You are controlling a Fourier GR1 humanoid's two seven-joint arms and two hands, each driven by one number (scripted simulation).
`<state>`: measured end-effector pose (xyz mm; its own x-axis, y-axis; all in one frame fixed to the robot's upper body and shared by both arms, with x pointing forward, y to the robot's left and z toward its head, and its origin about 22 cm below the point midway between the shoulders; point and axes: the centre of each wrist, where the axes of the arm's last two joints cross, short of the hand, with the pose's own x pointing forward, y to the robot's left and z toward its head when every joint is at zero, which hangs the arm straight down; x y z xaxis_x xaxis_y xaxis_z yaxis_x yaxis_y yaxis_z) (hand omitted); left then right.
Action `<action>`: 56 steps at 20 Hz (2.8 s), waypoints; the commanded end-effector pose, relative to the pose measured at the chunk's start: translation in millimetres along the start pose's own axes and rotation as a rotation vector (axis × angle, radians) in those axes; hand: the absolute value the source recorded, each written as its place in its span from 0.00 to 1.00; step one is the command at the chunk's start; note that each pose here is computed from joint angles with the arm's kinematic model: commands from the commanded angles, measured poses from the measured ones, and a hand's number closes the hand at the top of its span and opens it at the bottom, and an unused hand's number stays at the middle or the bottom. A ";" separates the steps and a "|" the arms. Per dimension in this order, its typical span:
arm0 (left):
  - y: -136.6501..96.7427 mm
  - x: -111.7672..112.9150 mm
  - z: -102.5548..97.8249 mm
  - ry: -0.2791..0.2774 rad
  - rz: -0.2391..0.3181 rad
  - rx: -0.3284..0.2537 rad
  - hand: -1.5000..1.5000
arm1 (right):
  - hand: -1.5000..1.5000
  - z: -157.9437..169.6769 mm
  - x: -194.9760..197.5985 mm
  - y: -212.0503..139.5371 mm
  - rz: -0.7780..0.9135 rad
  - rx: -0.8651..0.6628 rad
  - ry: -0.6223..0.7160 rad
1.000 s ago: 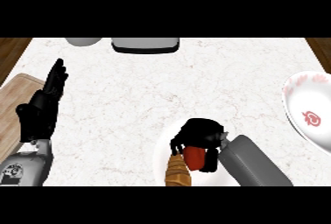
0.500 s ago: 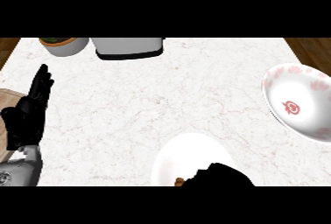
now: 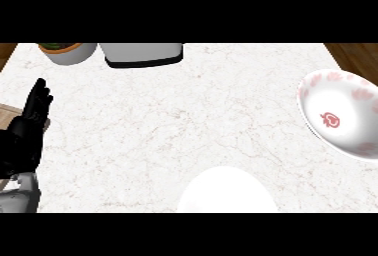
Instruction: Pick the bell pepper from the plate and place it in the bowl
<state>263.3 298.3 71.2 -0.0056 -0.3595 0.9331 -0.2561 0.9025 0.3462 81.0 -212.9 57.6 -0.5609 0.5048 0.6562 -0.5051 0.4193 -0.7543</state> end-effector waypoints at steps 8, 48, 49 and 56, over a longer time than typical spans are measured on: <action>-14.5 10.0 2.2 -0.037 0.016 -0.046 0.50 | 1.00 71.3 34.7 -55.9 0.025 -0.407 0.186; -34.2 8.6 -22.7 -0.087 0.037 -0.149 0.50 | 0.00 18.0 -276.8 -219.7 -0.038 -0.720 0.457; -43.0 14.6 -23.1 -0.081 0.031 -0.140 0.50 | 0.00 12.5 -281.4 -208.9 -0.043 -0.707 0.420; -39.2 33.4 -30.8 -0.101 0.037 -0.122 0.50 | 0.00 38.8 -284.7 -228.1 -0.172 -0.817 0.303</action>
<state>296.2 258.5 78.6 -0.0987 -0.3436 0.9339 -0.1261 0.9352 0.3308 334.5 -471.2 44.5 -0.2359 0.5850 0.7759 0.1135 0.8096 -0.5759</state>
